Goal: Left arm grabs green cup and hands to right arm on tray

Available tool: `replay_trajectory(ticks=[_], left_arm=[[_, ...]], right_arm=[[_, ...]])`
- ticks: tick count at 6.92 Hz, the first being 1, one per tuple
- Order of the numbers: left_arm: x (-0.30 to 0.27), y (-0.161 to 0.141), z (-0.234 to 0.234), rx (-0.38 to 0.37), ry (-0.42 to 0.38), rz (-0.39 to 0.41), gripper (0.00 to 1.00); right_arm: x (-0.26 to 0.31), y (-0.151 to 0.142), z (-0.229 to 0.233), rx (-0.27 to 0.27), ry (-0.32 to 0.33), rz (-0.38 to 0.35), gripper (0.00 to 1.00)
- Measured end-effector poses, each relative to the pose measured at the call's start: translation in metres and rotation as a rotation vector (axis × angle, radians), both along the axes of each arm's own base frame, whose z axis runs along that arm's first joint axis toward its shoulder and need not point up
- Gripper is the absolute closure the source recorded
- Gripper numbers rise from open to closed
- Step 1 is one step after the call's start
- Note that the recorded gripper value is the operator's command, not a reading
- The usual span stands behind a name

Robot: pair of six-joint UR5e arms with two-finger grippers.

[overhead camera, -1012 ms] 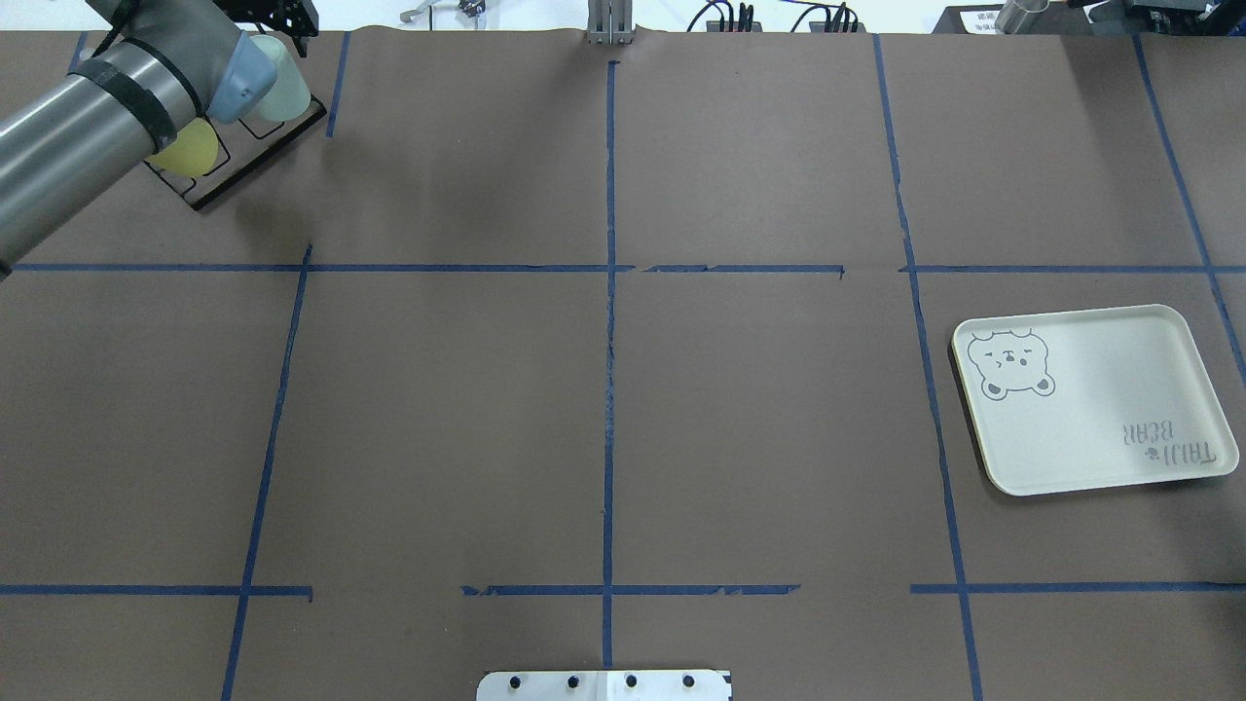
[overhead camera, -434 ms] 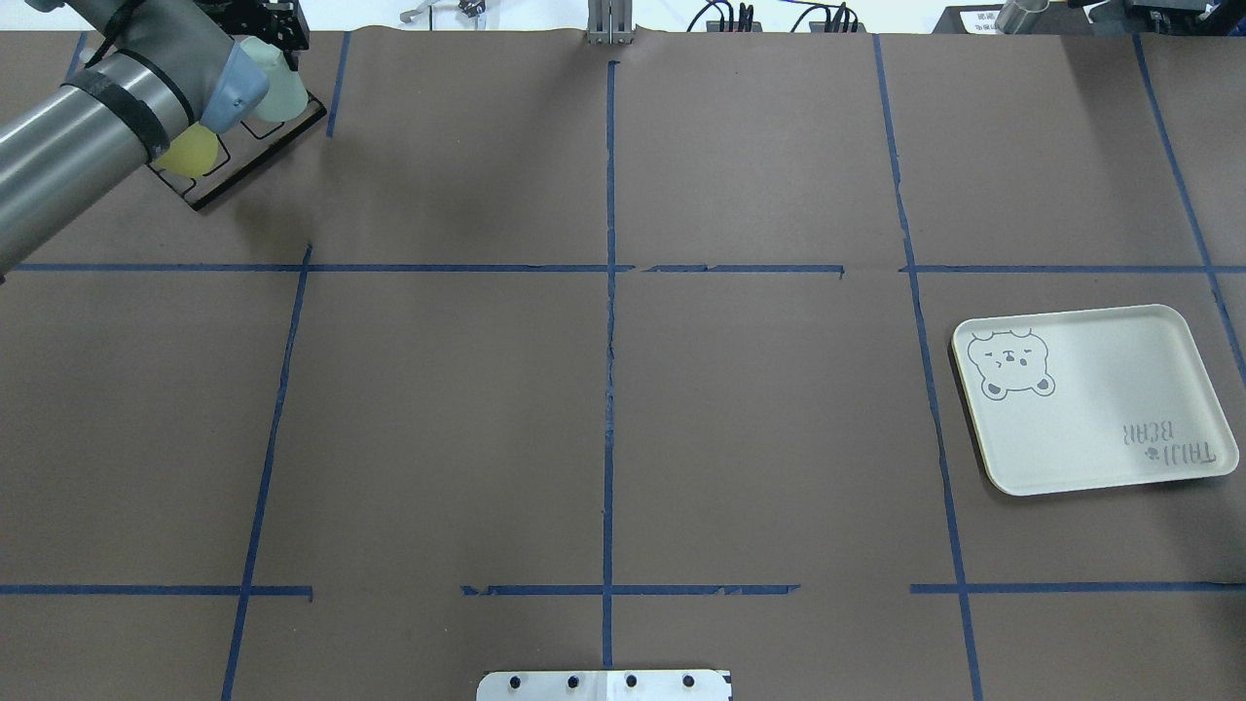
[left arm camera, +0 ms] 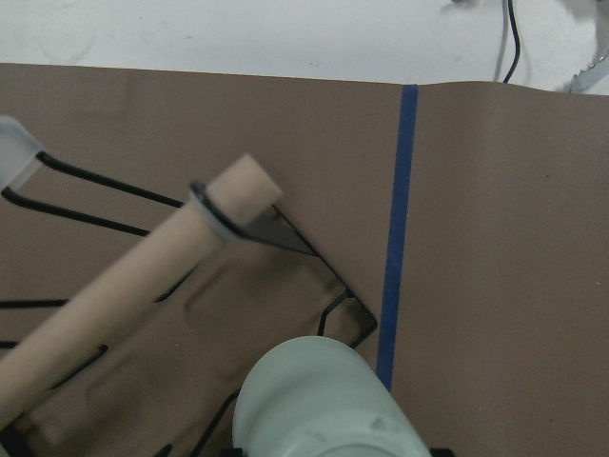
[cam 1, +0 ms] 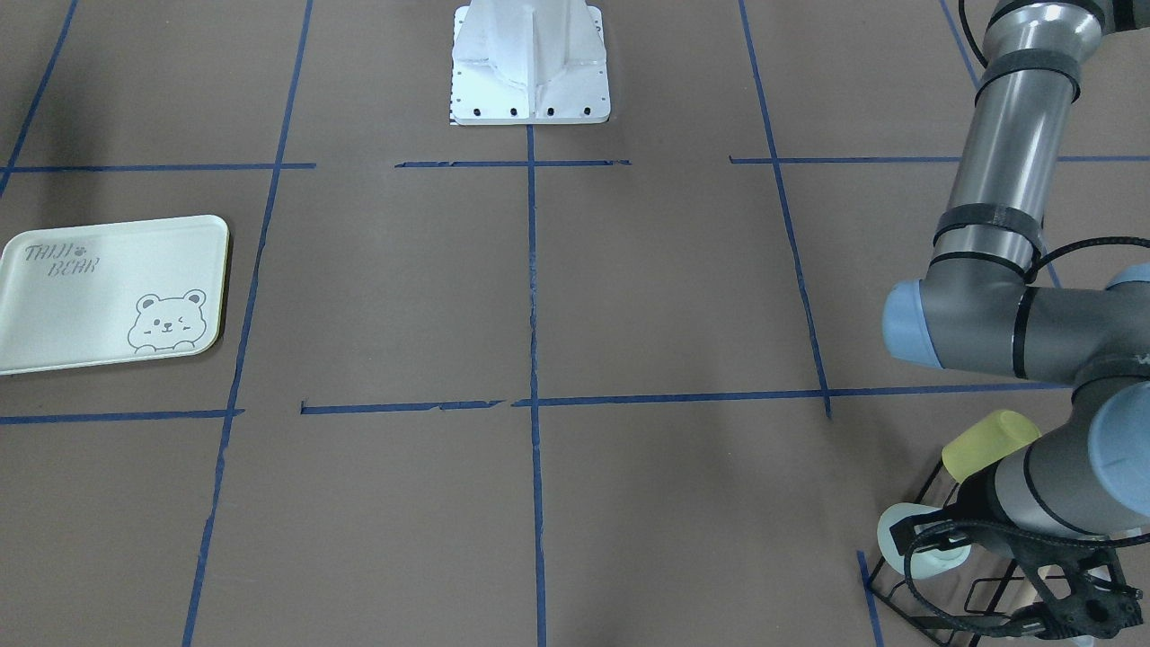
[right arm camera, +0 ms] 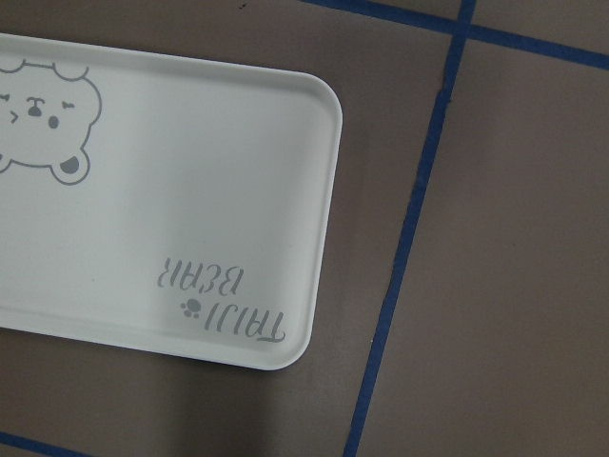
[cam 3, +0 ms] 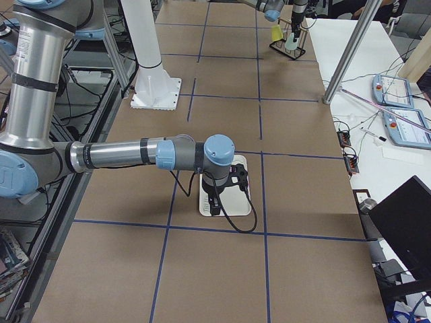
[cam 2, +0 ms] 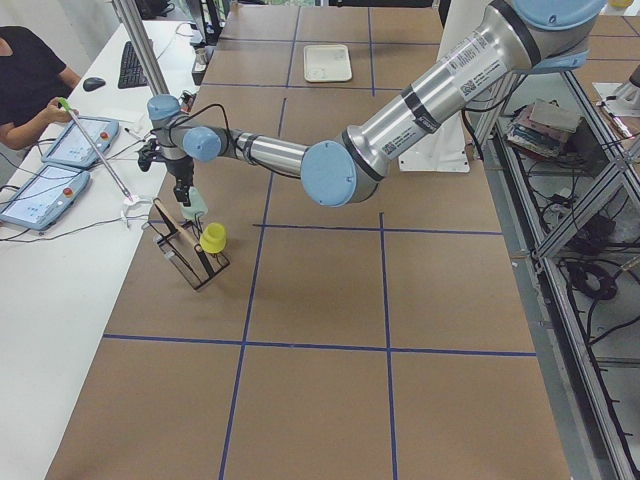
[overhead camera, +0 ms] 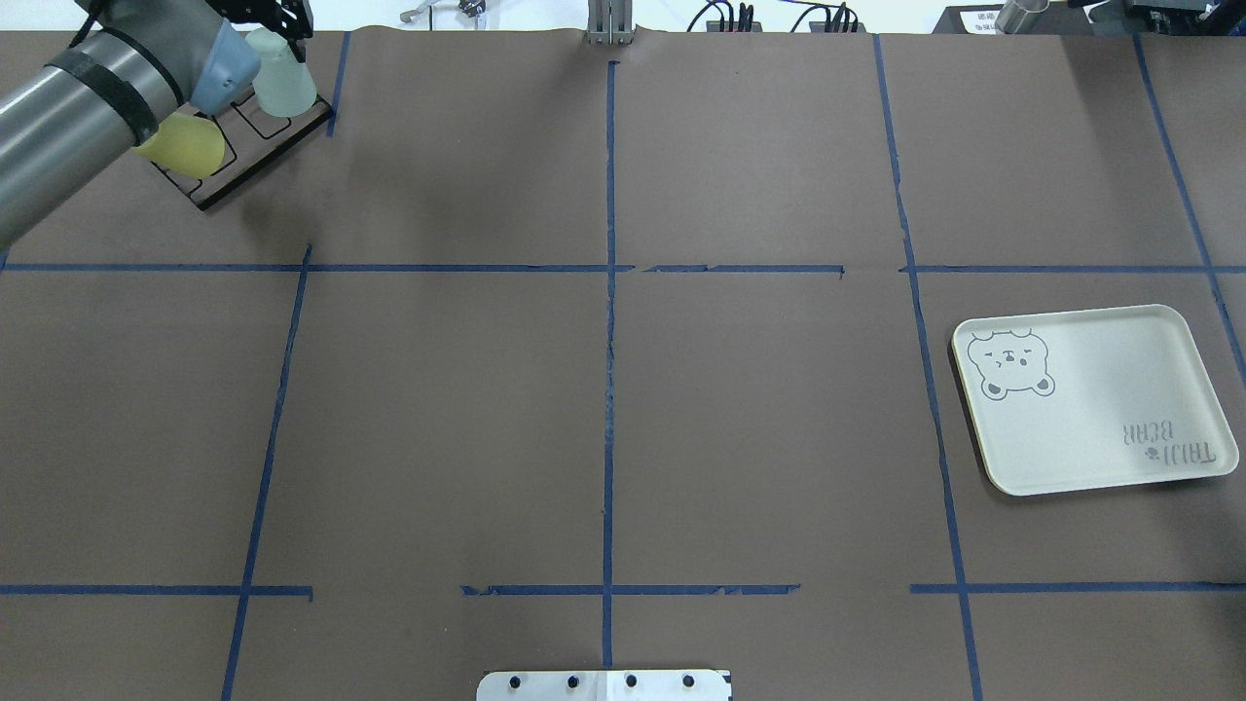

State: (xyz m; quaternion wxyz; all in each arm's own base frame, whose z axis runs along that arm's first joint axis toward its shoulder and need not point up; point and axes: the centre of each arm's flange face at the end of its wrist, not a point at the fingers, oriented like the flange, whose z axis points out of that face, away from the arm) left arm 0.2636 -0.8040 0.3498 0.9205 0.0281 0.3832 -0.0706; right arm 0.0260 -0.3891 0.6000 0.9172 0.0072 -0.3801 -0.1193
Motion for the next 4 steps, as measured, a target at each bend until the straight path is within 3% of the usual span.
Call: replay_trajectory(ticks=[2,4], left_arm=[[-0.047,0.029,-0.066,-0.002,0.052,-0.018,1.00],[-0.059,0.074,-0.117,-0.016,0.090,-0.065,1.00]], right_arm=[[-0.005,-0.004,-0.005,0.008,-0.019,-0.008,0.00],[-0.036,-0.031,-0.035,0.038,-0.046,-0.018,0.00]])
